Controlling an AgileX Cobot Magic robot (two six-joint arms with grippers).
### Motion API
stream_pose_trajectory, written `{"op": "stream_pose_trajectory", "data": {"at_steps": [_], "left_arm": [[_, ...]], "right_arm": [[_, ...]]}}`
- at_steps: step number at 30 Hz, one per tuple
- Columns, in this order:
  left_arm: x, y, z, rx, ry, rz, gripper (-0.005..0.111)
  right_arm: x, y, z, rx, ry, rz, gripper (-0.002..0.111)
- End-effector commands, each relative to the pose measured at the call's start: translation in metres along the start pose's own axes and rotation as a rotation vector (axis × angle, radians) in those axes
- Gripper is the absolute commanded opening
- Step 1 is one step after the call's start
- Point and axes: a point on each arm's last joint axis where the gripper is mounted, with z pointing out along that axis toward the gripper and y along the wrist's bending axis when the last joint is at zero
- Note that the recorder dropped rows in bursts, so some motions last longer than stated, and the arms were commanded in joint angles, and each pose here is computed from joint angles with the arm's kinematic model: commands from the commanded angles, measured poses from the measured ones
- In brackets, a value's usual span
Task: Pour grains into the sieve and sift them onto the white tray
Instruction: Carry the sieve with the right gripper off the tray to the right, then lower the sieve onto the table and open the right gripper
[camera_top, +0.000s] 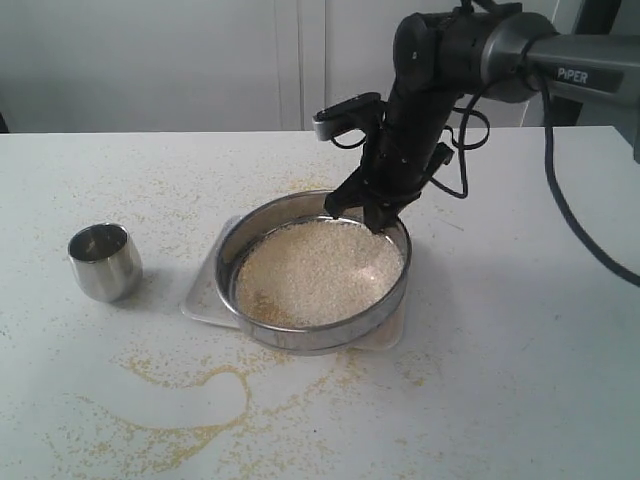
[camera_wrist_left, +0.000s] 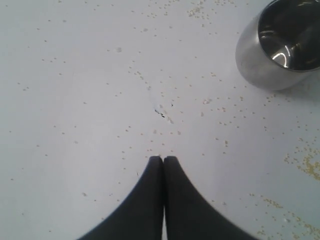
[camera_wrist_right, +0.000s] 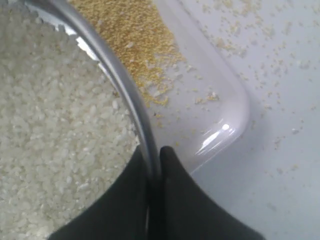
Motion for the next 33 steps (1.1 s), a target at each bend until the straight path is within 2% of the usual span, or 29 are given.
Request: {"op": "stream_pose_trajectory", "data": {"at_steps": [1, 6, 9, 13, 16, 19, 24, 33], "left_arm": [[0.001, 0.0, -0.002, 0.003, 0.003, -0.007, 0.0], [0.001, 0.0, -0.002, 0.003, 0.003, -0.007, 0.0], [0.001, 0.0, -0.002, 0.003, 0.003, -0.007, 0.0], [0.001, 0.0, -0.002, 0.003, 0.003, -0.007, 0.0], [0.001, 0.0, -0.002, 0.003, 0.003, -0.007, 0.0], [0.001, 0.0, -0.002, 0.003, 0.003, -0.007, 0.0], [0.001, 0.0, -0.002, 0.003, 0.003, -0.007, 0.0], [0.001, 0.0, -0.002, 0.003, 0.003, -0.007, 0.0]], "right_arm": [[-0.002, -0.003, -0.015, 0.005, -0.046, 0.047, 0.0], [0.001, -0.008, -0.02, 0.005, -0.032, 0.046, 0.0], [0.004, -0.021, -0.029, 0.017, -0.048, 0.075, 0.0], [0.016, -0.056, -0.063, 0.054, -0.109, 0.16, 0.0], [0.037, -0.097, -0.089, 0.082, -0.131, 0.274, 0.0], [0.067, -0.128, -0.084, 0.078, -0.093, 0.386, 0.0], [0.111, -0.168, -0.07, 0.137, -0.142, 0.537, 0.0], [0.127, -0.181, -0.05, 0.2, -0.206, 0.561, 0.0]]}}
